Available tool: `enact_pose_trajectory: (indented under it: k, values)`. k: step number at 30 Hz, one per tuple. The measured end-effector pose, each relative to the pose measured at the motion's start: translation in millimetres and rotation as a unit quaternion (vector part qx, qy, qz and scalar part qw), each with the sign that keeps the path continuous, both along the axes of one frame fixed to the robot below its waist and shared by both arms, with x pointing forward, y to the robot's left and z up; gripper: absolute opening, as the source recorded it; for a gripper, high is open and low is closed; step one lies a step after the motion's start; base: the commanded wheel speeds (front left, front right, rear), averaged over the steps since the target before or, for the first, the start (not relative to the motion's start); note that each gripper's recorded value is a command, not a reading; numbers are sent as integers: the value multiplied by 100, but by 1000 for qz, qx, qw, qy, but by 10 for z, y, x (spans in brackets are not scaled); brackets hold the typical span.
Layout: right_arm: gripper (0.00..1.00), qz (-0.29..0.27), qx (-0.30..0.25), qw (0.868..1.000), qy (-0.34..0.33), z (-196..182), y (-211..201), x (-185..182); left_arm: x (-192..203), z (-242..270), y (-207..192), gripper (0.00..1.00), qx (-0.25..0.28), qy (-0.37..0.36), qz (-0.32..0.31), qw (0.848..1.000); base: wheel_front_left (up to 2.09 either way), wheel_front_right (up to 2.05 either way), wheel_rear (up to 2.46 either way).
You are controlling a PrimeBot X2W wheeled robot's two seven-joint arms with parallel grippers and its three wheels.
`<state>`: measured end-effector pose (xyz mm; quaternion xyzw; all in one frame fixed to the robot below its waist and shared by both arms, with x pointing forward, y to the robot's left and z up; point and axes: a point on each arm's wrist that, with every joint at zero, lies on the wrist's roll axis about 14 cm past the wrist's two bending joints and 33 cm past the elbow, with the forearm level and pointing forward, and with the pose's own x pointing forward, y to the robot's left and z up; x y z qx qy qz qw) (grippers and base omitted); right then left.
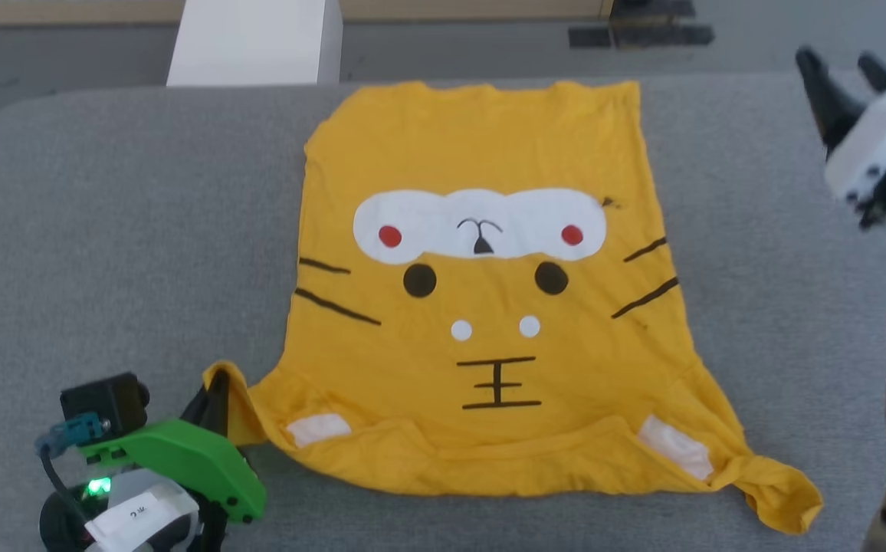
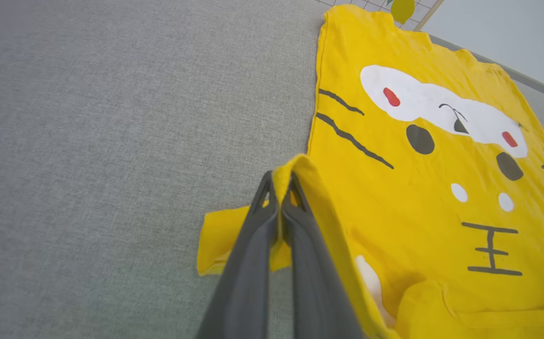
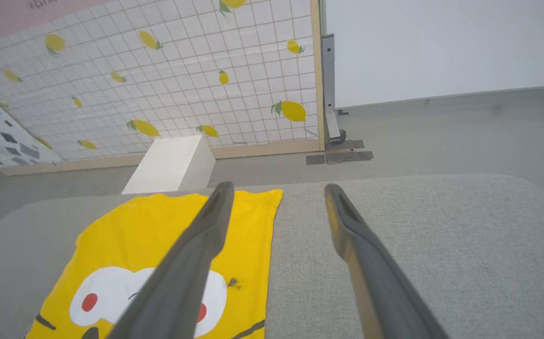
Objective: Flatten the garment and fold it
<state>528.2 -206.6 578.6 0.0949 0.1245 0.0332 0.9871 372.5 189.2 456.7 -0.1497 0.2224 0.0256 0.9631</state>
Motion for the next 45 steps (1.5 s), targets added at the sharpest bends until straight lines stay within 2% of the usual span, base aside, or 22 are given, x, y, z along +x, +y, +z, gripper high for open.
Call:
enact_pose_trajectory:
  k: [5, 9, 11, 15, 16, 20, 23, 26, 27, 28, 29, 33, 37, 41, 45]
  values:
    - [100, 20, -60, 997, 41, -43, 131, 617, 167, -115, -58, 0, -15, 5, 4, 1000, 0, 0, 0]
    - [100, 24, -100, 988, 112, -382, 137, 999, 232, -258, -91, 0, -27, 18, 8, 999, 0, 0, 0]
    - [100, 26, -136, 978, 157, -640, 113, 1107, 241, -321, -121, 0, -36, 25, 8, 999, 0, 0, 0]
    - [100, 34, -171, 955, 239, -1153, 117, 1258, 230, -458, -111, 0, -44, 45, 15, 998, 0, 0, 0]
    - [100, 56, -193, 939, 280, -1472, 254, 1333, 210, -532, -67, 0, -46, 58, 26, 997, 0, 0, 0]
    - [100, 94, -203, 920, 321, -1877, 506, 1373, 154, -668, 35, 0, -39, 82, 45, 995, 0, 0, 0]
    - [100, 113, -217, 901, 359, -2159, 599, 1329, 130, -722, 95, 0, -33, 90, 56, 994, 0, 0, 0]
    - [100, 122, -218, 895, 370, -2254, 651, 1350, 103, -752, 133, 0, -32, 96, 65, 993, 0, 0, 0]
    - [94, 125, -213, 894, 374, -2271, 675, 1355, 90, -767, 148, 0, -30, 99, 67, 992, 0, 0, 0]
    - [17, 127, -210, 894, 374, -2274, 688, 1367, 80, -781, 161, 0, -29, 102, 68, 992, 0, 0, 0]
    - [0, 129, -208, 896, 371, -2270, 700, 1380, 73, -789, 172, 0, -28, 104, 70, 992, 0, 0, 0]
    - [0, 137, -197, 905, 352, -2187, 793, 1395, 58, -783, 193, 0, -25, 103, 72, 992, 0, 0, 0]
    - [0, 139, -170, 927, 303, -1957, 858, 1432, 61, -721, 223, 0, -24, 93, 73, 993, 0, 0, 0]
    - [0, 130, -164, 948, 239, -1504, 781, 1466, 0, -674, 289, 0, -18, 94, 75, 993, 0, 0, 0]
    - [0, 114, -172, 961, 182, -1049, 551, 1332, -52, -591, 310, 0, -19, 90, 73, 993, 0, 0, 0]
